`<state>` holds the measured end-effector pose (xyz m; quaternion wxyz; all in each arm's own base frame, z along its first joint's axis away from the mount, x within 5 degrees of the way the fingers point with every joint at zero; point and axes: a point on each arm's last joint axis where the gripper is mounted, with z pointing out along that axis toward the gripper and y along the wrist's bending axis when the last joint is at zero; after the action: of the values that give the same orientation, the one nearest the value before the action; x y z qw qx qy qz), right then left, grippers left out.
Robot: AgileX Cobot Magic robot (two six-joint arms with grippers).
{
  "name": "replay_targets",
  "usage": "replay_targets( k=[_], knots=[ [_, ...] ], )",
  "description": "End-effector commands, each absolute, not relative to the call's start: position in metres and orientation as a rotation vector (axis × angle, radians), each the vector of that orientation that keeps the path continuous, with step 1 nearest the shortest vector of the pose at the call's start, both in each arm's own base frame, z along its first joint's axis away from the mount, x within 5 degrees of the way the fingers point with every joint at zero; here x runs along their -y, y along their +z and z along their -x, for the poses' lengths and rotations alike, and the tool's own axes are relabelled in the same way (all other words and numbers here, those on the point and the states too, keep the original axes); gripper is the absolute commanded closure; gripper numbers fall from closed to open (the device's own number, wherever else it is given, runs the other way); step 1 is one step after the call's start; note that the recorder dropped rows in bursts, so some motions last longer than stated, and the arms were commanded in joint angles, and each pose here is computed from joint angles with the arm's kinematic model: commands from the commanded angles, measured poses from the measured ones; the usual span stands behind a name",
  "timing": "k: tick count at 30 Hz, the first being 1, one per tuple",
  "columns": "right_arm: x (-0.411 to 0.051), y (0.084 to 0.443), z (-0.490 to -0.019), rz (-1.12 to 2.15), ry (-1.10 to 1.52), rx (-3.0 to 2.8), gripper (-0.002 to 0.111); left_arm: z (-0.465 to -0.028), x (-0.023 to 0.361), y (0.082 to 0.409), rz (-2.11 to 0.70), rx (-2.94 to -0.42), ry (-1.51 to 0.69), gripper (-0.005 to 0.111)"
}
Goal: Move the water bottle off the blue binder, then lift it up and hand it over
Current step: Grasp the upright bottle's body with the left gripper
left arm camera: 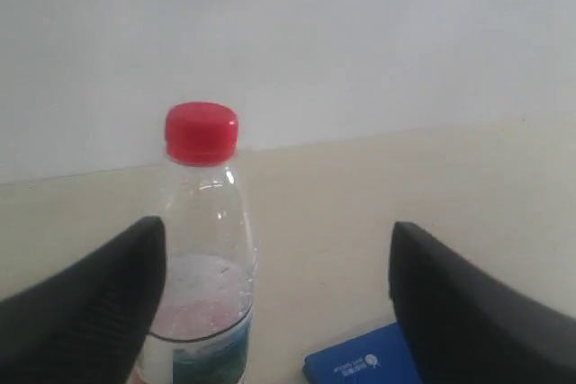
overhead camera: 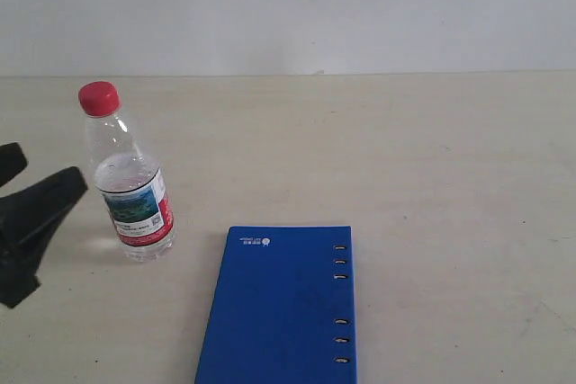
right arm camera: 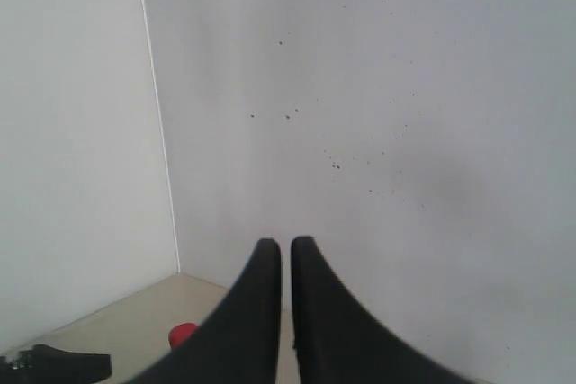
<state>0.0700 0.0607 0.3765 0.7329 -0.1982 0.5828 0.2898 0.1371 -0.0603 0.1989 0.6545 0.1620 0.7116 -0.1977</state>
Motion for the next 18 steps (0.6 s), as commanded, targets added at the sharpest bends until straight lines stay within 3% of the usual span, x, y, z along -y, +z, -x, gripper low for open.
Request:
replay_targets(
  k=[1,6,18],
  knots=[
    [-0.062,0.375,-0.069,0.45,0.648,-1.281,0.106,-0.171,0.073,0.179,-0.453,-1.703,-0.43,0.025],
    [-0.062,0.375,-0.069,0.45,0.648,-1.281,0.106,-0.203,0.082,0.147,-0.522,-1.823,-0.402,0.019],
    [-0.063,0.375,-0.067,0.473,0.664,-1.281,0.106,-0.242,0.088,0.117,-0.455,-1.864,-0.375,0.019]
  ],
)
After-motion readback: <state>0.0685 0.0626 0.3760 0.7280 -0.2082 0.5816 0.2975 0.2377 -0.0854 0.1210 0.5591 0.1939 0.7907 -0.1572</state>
